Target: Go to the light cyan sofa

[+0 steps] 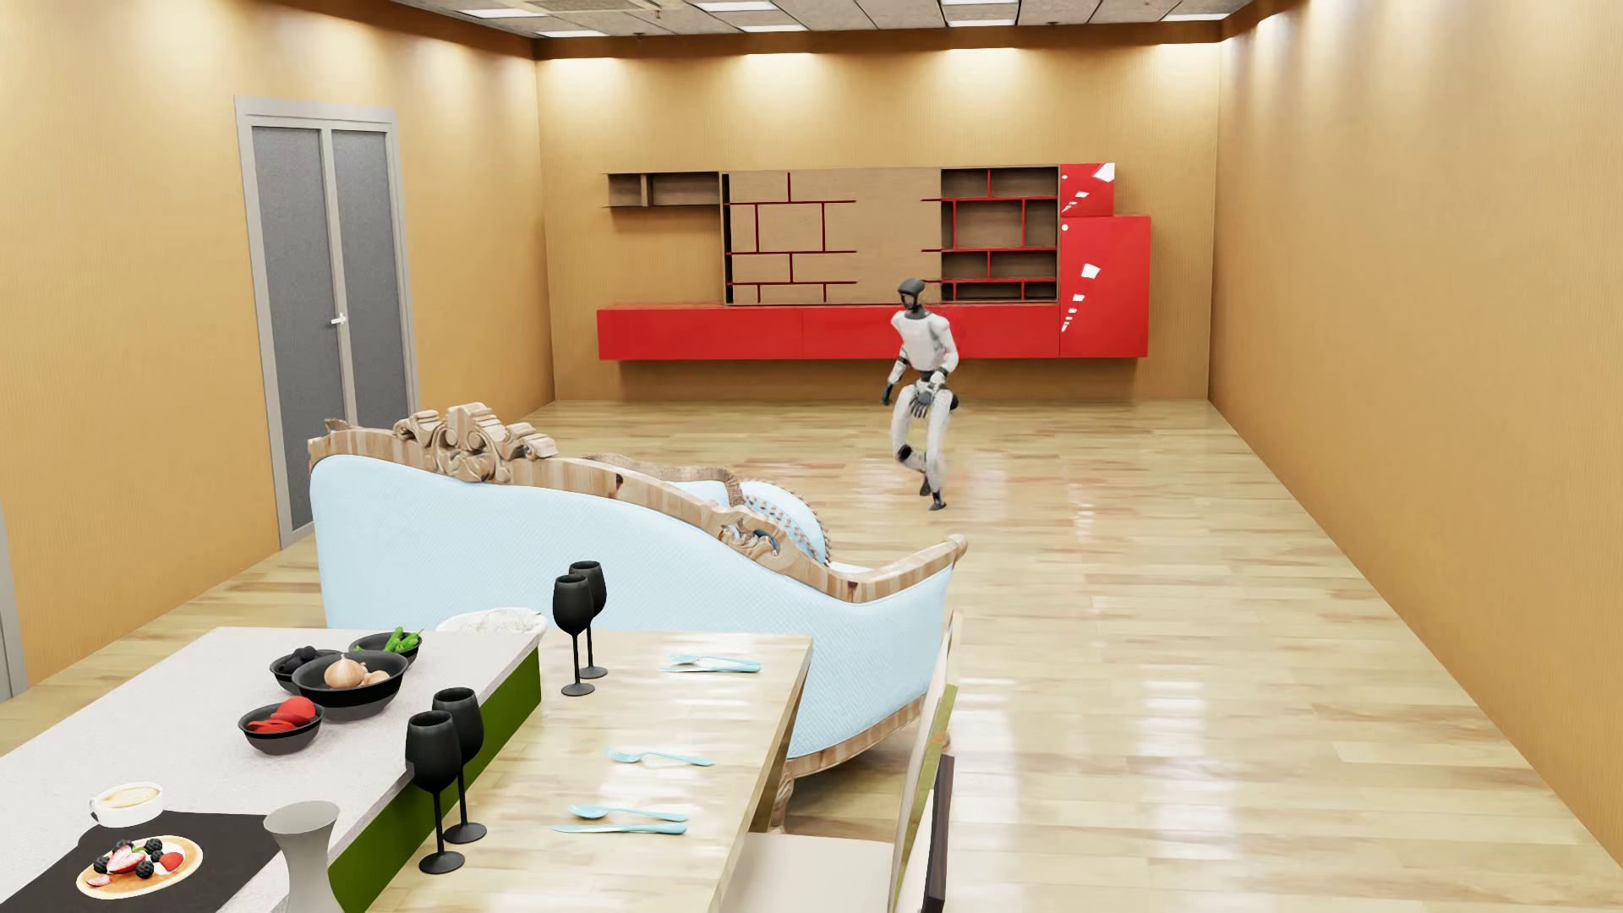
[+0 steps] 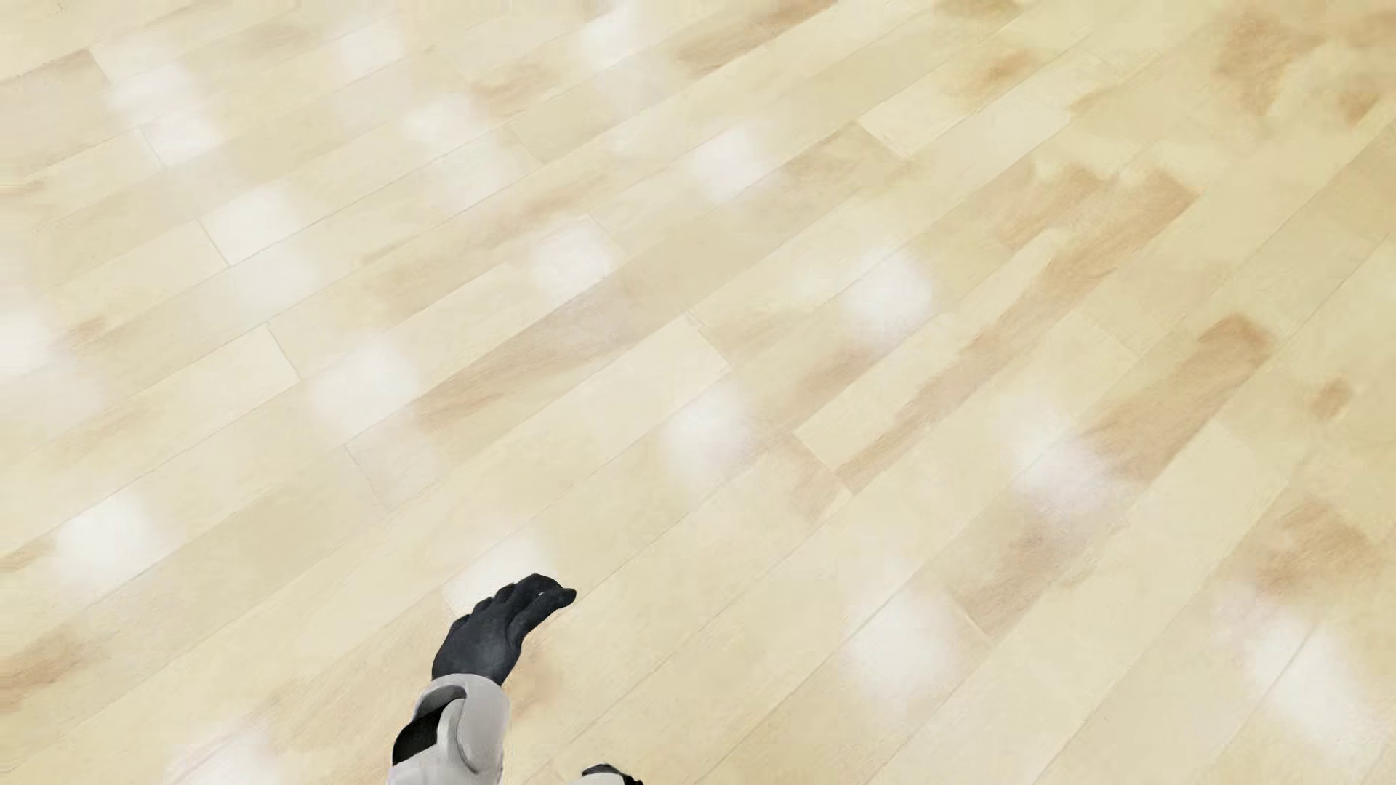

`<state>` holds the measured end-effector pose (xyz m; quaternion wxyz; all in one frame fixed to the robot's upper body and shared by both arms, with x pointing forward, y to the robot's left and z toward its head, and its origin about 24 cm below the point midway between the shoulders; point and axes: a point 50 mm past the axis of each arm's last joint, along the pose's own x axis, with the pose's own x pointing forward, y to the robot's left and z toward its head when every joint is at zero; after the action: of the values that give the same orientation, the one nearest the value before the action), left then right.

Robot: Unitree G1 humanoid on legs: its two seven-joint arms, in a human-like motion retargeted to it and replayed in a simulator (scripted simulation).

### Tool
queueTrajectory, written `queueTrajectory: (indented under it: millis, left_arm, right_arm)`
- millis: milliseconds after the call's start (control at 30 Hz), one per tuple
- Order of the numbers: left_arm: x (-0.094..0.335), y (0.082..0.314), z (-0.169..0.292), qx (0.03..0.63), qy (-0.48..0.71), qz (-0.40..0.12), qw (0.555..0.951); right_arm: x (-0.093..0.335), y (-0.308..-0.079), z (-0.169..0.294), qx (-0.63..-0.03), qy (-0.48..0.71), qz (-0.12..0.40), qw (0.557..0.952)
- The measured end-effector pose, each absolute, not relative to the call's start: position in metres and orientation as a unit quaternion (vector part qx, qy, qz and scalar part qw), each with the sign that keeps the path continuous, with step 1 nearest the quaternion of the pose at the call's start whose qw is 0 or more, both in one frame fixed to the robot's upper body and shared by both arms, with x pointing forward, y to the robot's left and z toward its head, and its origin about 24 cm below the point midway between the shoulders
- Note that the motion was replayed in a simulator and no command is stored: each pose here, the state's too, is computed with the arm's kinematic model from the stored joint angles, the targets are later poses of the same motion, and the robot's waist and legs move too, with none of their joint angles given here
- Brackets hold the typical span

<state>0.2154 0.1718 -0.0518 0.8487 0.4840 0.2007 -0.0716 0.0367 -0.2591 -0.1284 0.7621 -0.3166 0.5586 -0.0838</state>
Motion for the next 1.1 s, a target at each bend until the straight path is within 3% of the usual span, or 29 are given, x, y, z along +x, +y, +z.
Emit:
queueTrajectory:
  millis: [100, 167, 233, 267, 333, 400, 433, 500, 533, 567, 600, 667, 733, 767, 800, 867, 933, 1033, 1100]
  left_arm:
    - [0.245, 0.153, -0.030, 0.503, 0.144, -0.108, 0.845]
    - [0.267, 0.134, -0.013, 0.525, 0.102, -0.154, 0.830]
    - [0.280, 0.125, -0.013, 0.526, 0.104, -0.161, 0.828]
    - [0.278, 0.131, -0.028, 0.518, 0.145, -0.147, 0.830]
    - [0.250, 0.167, -0.073, 0.505, 0.293, -0.087, 0.807]
    - [0.197, 0.199, -0.114, 0.492, 0.446, -0.046, 0.747]
    - [0.170, 0.202, -0.131, 0.481, 0.503, -0.075, 0.715]
    - [0.120, 0.198, -0.154, 0.450, 0.573, -0.201, 0.655]
    - [0.092, 0.203, -0.160, 0.417, 0.598, -0.246, 0.639]
    - [0.067, 0.208, -0.162, 0.374, 0.623, -0.255, 0.638]
    - [0.046, 0.218, -0.160, 0.335, 0.644, -0.232, 0.647]
    - [0.017, 0.237, -0.150, 0.310, 0.650, -0.122, 0.683]
    - [-0.007, 0.243, -0.141, 0.330, 0.645, 0.022, 0.689]
    - [-0.016, 0.234, -0.143, 0.331, 0.655, 0.062, 0.677]
    - [-0.019, 0.221, -0.147, 0.324, 0.671, 0.061, 0.665]
    - [-0.001, 0.198, -0.160, 0.297, 0.686, -0.047, 0.663]
    - [0.046, 0.187, -0.163, 0.334, 0.637, -0.166, 0.675]
    - [0.150, 0.170, -0.138, 0.496, 0.452, -0.236, 0.702]
    - [0.217, 0.141, -0.098, 0.542, 0.301, -0.236, 0.749]
  right_arm:
    - [-0.004, -0.237, -0.145, -0.256, 0.644, -0.021, 0.720]
    - [-0.020, -0.225, -0.147, -0.227, 0.660, 0.008, 0.716]
    - [-0.031, -0.216, -0.145, -0.224, 0.659, -0.014, 0.718]
    - [-0.038, -0.212, -0.144, -0.223, 0.662, -0.038, 0.715]
    - [-0.039, -0.199, -0.148, -0.211, 0.668, -0.055, 0.711]
    - [-0.008, -0.197, -0.154, -0.225, 0.650, -0.030, 0.726]
    - [0.019, -0.202, -0.153, -0.252, 0.621, -0.011, 0.742]
    - [0.081, -0.209, -0.142, -0.325, 0.533, 0.009, 0.782]
    - [0.106, -0.207, -0.134, -0.349, 0.481, 0.017, 0.804]
    - [0.134, -0.200, -0.125, -0.366, 0.425, 0.031, 0.827]
    - [0.162, -0.191, -0.111, -0.380, 0.365, 0.051, 0.848]
    - [0.207, -0.178, -0.075, -0.398, 0.242, 0.063, 0.883]
    - [0.219, -0.180, -0.050, -0.365, 0.171, 0.008, 0.915]
    - [0.213, -0.191, -0.046, -0.348, 0.167, -0.026, 0.922]
    - [0.202, -0.203, -0.049, -0.340, 0.184, -0.051, 0.921]
    - [0.172, -0.219, -0.072, -0.345, 0.272, -0.073, 0.895]
    - [0.133, -0.222, -0.111, -0.344, 0.411, -0.050, 0.843]
    - [0.044, -0.215, -0.152, -0.295, 0.605, 0.065, 0.737]
    - [-0.006, -0.213, -0.154, -0.246, 0.659, 0.101, 0.703]
